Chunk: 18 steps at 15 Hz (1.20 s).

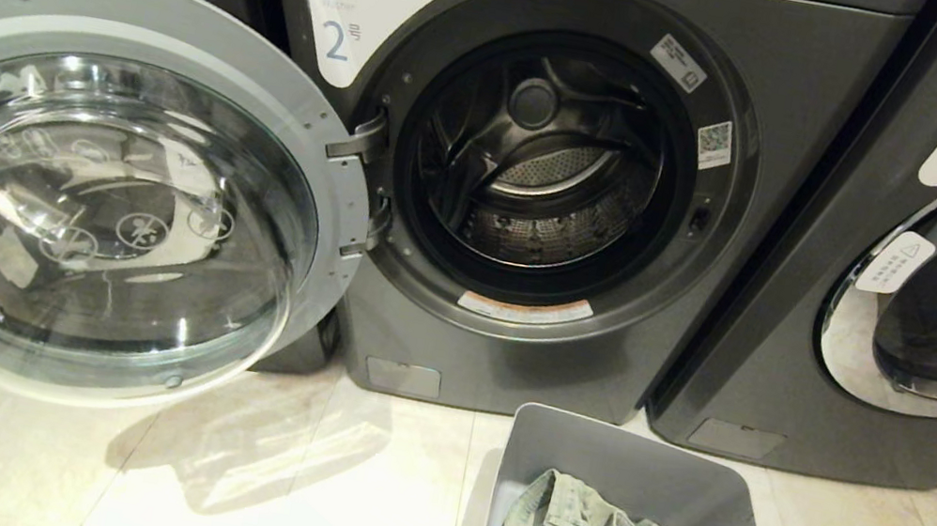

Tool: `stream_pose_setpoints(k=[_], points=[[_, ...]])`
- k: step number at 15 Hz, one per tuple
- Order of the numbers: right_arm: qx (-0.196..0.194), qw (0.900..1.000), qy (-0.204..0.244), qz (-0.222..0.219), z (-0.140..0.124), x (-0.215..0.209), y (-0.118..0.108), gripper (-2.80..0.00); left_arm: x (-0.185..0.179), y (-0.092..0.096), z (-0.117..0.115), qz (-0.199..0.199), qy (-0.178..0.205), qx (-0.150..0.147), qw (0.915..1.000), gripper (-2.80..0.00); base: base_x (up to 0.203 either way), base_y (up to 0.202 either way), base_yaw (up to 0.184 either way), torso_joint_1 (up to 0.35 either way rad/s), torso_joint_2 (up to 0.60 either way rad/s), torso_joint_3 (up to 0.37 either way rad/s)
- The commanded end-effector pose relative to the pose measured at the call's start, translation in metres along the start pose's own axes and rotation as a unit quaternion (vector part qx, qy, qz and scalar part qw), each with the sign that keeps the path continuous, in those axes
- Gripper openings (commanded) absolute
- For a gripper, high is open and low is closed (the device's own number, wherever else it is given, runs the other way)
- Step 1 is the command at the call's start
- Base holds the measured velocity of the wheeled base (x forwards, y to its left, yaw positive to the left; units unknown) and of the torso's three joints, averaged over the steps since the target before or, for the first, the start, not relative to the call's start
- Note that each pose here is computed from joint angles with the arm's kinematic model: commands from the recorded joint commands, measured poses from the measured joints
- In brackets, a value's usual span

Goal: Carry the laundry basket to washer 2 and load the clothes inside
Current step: Place the clothes into the washing machine

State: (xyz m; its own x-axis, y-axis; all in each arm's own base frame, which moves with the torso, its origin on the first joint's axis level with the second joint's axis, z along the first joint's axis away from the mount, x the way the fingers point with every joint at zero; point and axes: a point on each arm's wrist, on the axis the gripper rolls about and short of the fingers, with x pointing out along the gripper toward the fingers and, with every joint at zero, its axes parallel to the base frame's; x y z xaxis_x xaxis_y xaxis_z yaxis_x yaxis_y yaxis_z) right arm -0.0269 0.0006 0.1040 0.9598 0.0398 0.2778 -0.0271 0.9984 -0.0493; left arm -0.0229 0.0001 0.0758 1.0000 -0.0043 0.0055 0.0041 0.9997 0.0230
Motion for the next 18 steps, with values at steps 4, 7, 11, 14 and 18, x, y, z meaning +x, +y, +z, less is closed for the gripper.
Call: stream_pose_setpoints(k=[4,7,11,14,18], points=[[0.001,1.0,0.02,0.001,-0.0115,0.0009,0.0004,-2.8,0.0001,0.0,0.0001,0.0,0.0,0.001,1.0,-2.8,0.0,0.0,0.0,0.0,0.0,0.0],[0.001,1.0,0.02,0.001,-0.0115,0.0009,0.0005,-2.8,0.0001,0.0,0.0001,0.0,0.0,0.001,1.0,-2.8,0.177,0.0,-0.002,0.003,0.0,0.008],[0.002,1.0,0.02,0.001,-0.0115,0.0009,0.0005,-2.8,0.0001,0.0,0.0,0.0,0.001,0.0,1.0,-2.8,0.191,0.0,0.001,0.003,0.0,0.0],[0.003,1.0,0.02,0.001,-0.0115,0.0009,0.0005,-2.8,0.0001,0.0,0.0,0.0,0.001,-0.001,1.0,-2.8,0.042,0.0,0.001,0.006,0.0,0.0],[0.006,1.0,0.02,0.001,-0.0115,0.0009,0.0004,-2.8,0.0001,0.0,0.0,0.0,0.001,-0.002,1.0,-2.8,0.0,0.0,0.0,0.0,0.0,0.0]])
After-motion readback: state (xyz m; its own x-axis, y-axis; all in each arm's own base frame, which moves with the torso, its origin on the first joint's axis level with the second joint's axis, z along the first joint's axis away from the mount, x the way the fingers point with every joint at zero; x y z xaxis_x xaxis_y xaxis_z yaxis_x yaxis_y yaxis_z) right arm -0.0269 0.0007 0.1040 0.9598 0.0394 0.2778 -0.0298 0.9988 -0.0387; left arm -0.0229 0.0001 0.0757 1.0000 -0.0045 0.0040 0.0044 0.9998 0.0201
